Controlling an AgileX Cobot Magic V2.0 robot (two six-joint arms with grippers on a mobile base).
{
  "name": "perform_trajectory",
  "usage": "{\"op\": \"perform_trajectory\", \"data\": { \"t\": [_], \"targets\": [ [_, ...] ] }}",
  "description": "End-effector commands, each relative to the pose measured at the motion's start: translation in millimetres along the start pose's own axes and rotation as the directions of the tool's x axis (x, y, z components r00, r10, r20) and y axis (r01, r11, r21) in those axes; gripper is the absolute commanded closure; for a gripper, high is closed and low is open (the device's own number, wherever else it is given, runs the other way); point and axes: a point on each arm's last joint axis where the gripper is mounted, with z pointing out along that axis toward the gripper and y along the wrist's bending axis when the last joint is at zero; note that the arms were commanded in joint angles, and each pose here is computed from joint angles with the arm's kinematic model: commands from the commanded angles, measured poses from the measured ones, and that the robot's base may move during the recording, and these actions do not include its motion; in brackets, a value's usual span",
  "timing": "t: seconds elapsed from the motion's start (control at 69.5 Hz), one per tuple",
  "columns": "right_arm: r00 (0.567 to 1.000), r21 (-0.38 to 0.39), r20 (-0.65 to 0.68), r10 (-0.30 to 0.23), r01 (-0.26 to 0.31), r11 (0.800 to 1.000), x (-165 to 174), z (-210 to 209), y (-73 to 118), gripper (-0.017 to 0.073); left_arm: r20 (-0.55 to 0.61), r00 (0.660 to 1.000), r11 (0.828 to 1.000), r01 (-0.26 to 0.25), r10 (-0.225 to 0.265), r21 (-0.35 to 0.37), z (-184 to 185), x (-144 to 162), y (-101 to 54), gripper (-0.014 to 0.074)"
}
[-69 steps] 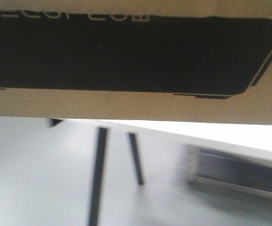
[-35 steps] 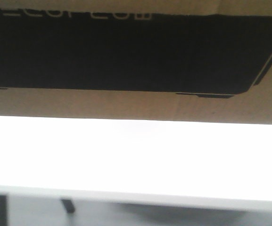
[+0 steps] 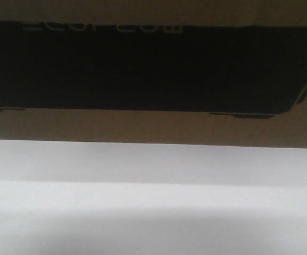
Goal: Grab box from left shelf to table start
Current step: 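Lower the box onto the white table with both grippers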
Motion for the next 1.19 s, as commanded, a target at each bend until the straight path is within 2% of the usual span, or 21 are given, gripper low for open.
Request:
{"op": "perform_trajectory", "data": {
  "t": [0.0,0.259,0.446,0.518,0.576,0.633,0.691,0.748,0.935,1.051,1.18],
  "targets": [
    [0.997,0.02,0.069,-0.029,0.028,0.999,-7.2,-10.0,-0.8,0.05,0.159,0.985,0.995,0.051,-0.065,0.091,-0.8,-23.8,-8.6,0.0697],
    [0.997,0.02,0.069,-0.029,0.028,0.999,-7.2,-10.0,-0.8,0.05,-0.028,0.997,0.996,0.074,-0.073,0.056,73.9,-27.4,-5.2,0.0697],
    [0.997,0.02,0.069,-0.029,0.028,0.999,-7.2,-10.0,-0.8,0.05,-0.211,0.974,0.996,0.091,-0.085,0.019,147.4,-17.2,-0.2,0.0697],
    [0.991,0.029,0.122,-0.058,0.055,0.998,-12.2,-10.9,-1.1,0.05,-0.258,0.965,0.998,0.059,-0.056,0.001,171.1,-18.1,2.4,0.0697],
    [0.969,0.032,0.238,-0.067,0.061,0.998,-23.8,-10.3,-0.7,0.05,-0.339,0.939,0.998,0.057,-0.056,-0.006,181.3,-16.3,2.6,0.0697],
    [0.948,0.03,0.31,-0.067,0.061,0.998,-32.4,-9.0,-0.1,0.05,-0.447,0.893,0.998,0.054,-0.054,-0.014,186.8,-12.4,2.6,0.0697],
    [0.927,0.028,0.369,-0.068,0.062,0.998,-37.8,-10.9,0.4,0.05,-0.489,0.871,0.999,0.05,-0.052,-0.016,187.0,-15.2,2.0,0.0697],
    [0.91,0.027,0.41,-0.068,0.062,0.998,-42.0,-11.6,0.8,0.05,-0.485,0.873,0.999,0.049,-0.049,-0.014,187.9,-21.4,1.3,0.0697],
    [0.89,0.026,0.451,-0.067,0.062,0.998,-48.5,-8.9,1.1,0.05,-0.373,0.927,0.999,0.049,-0.042,0.009,175.1,-49.3,-3.1,0.0697],
    [0.894,0.026,0.443,-0.067,0.062,0.998,-49.9,-4.9,0.9,0.05,-0.307,0.951,0.999,0.046,-0.038,0.019,166.1,-64.2,-5.3,0.0697],
    [0.902,0.025,0.427,-0.065,0.06,0.998,-50.5,-0.7,0.7,0.05,-0.293,0.955,0.999,0.047,-0.038,0.023,164.6,-66.9,-5.8,0.0697]
  ]
}}
